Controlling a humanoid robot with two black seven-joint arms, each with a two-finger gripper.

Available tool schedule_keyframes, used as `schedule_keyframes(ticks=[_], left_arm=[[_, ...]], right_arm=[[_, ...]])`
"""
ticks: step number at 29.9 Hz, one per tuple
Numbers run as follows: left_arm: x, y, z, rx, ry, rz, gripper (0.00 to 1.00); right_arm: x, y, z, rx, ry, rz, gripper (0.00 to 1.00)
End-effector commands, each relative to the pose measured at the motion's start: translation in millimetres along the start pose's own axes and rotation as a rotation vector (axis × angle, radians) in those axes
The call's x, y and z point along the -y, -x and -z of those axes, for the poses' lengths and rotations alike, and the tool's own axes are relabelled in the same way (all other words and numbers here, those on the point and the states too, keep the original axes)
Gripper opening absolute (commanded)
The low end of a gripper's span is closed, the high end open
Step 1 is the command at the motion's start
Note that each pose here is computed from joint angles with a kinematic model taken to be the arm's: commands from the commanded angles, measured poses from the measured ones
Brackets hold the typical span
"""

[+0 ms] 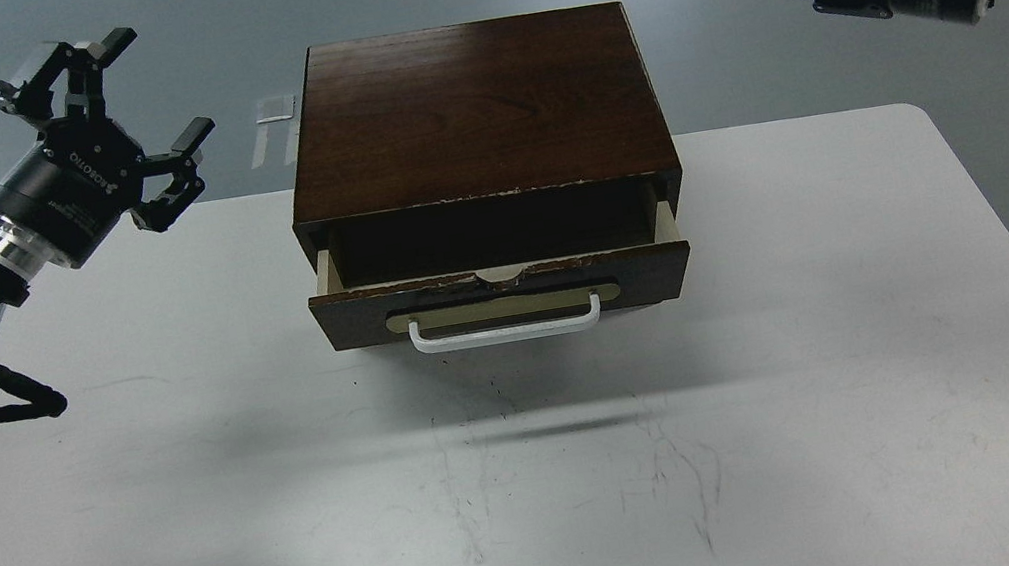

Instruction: Put corn in drawer with both arms

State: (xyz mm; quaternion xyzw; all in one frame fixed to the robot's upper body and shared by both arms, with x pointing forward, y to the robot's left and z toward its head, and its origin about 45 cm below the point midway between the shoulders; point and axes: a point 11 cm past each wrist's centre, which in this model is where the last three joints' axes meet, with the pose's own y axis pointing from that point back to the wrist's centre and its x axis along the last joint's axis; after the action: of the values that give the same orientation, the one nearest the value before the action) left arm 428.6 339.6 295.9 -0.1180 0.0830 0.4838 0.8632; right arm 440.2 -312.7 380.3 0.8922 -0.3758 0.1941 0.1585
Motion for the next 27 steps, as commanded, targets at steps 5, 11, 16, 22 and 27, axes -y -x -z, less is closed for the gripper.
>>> schedule_keyframes(ticks=[5,11,16,22,27], left_arm=[[4.6,6.6,12.1,-0.026,-0.004,0.011,0.98],[1.9,6.7,22.1,-0.043,-0.016,0.004,0.98],[3.6,9.7,27.9,-0.057,-0.019,0.008,0.98],[3.6,10.9,31.0,-0.067,-0.018,0.008,0.98],[-0.2,8.6,33.7,-0.072,-0.02,-0.002,0.98]], right_arm=[[-29.1,4.4,-81.0,0.434,0.009,-0.237,0.98],[-33.2,27.9,-119.5,0.683,-0.003,-0.335,0.98],[-23.6,48.2,-128.6,0.772,-0.027,-0.331,0.98],[-20.7,59.8,-132.4,0.813,-0.041,-0.322,0.99],[-20.1,61.2,-132.5,0.816,-0.041,-0.319,1.0]])
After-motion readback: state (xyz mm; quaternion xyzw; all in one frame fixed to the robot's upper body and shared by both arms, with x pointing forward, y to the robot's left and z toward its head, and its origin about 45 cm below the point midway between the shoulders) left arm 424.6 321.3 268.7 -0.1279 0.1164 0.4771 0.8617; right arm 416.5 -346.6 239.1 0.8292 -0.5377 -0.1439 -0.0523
